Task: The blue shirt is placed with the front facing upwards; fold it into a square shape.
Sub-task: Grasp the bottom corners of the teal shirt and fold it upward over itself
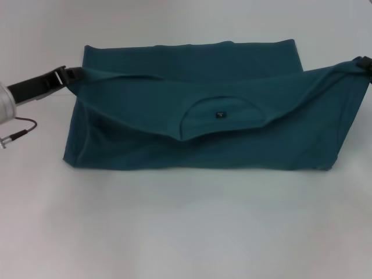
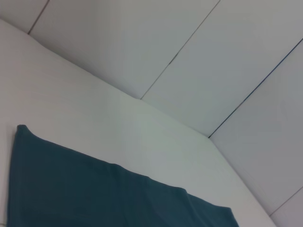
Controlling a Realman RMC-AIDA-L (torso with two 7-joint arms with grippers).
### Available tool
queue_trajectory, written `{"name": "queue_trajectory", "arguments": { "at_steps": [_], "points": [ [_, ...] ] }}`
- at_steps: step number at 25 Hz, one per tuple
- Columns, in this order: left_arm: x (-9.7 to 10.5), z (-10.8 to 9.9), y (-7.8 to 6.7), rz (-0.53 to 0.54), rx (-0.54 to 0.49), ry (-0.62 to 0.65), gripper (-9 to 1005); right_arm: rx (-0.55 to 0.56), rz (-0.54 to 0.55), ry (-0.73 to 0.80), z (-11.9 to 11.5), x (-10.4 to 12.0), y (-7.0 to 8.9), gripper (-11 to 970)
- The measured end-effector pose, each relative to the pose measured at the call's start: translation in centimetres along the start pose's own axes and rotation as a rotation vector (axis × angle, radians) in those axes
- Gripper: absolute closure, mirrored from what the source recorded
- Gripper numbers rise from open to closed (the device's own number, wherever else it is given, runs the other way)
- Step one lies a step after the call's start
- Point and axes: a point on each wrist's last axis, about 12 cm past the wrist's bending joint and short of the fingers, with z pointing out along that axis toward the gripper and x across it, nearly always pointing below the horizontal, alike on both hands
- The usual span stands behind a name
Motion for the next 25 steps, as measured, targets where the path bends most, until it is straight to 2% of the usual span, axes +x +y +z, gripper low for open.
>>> {"name": "queue_trajectory", "arguments": {
  "at_steps": [9,16,20,25],
  "points": [
    [1.7,2.3,-0.5,0.098,-0.093,-0.019,949,0.089,-0.051,-0.017,3.2,1.2,-0.3,879],
    [2.5,4.0,-1.3,0.158,-0.166,-0.023,948,0.145,-0.068,-0.04,4.2,1.8,-0.8,878],
    [2.4,4.2,-1.5,0.17,-0.169,-0.02,948,0.163,-0.083,-0.029,4.0,1.9,-1.1,783],
    [2.1,3.7,-1.0,0.185,-0.175,-0.015,739,0.141,-0.053,0.005,2.4,2.0,-1.7,665]
  ]
}}
